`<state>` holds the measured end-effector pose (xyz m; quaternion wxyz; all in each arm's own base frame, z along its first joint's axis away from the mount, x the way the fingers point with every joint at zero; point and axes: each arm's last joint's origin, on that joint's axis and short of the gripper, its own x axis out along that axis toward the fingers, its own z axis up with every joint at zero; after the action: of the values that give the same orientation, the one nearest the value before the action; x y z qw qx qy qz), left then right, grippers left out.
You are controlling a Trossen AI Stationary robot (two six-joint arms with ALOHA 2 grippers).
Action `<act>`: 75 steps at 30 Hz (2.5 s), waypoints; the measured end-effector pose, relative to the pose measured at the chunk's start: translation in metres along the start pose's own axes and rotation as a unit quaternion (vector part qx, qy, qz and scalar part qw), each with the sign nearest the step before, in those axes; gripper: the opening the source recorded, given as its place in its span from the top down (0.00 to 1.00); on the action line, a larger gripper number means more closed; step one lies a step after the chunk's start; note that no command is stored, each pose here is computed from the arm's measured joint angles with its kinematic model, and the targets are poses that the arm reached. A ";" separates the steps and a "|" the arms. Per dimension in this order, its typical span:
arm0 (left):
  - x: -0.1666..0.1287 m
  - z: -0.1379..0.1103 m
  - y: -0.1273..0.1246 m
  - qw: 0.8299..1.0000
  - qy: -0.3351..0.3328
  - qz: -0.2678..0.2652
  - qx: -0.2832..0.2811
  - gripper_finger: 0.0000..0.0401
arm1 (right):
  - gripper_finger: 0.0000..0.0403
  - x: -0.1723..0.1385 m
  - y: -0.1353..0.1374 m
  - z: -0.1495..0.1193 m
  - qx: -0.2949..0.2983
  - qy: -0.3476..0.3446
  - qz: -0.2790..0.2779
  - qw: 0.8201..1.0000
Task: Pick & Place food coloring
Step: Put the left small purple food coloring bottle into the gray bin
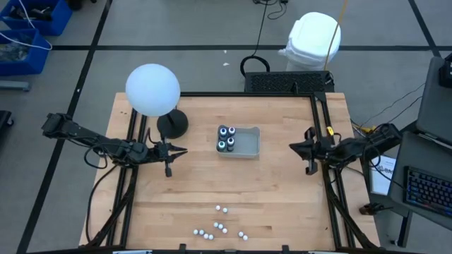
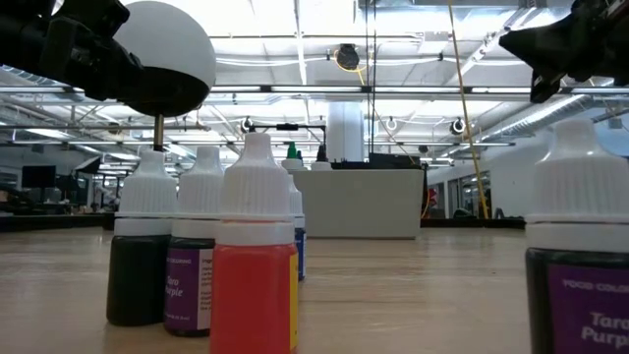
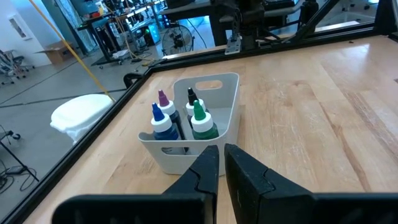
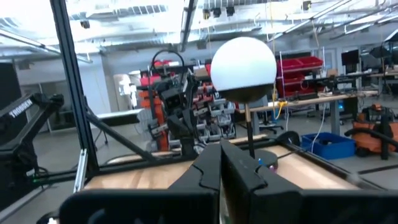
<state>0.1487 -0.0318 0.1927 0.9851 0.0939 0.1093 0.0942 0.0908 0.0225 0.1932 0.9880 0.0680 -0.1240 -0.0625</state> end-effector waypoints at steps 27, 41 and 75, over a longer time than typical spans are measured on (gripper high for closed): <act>0.000 -0.004 -0.001 1.000 0.017 -0.006 0.010 0.91 | 1.00 -0.005 0.007 -0.017 -0.032 0.082 0.157 0.984; -0.006 0.007 -0.027 0.983 -0.042 -0.179 -0.026 0.91 | 1.00 -0.004 0.007 -0.011 -0.076 0.046 0.163 0.983; -0.002 0.028 -0.217 0.992 -0.052 -0.102 -0.057 0.99 | 1.00 -0.004 0.008 -0.009 -0.069 0.036 0.163 0.984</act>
<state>0.1889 -0.2459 0.1760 0.9976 0.0312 0.0611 -0.0057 0.0897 0.0316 0.1849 0.9910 -0.0192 -0.0936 0.0935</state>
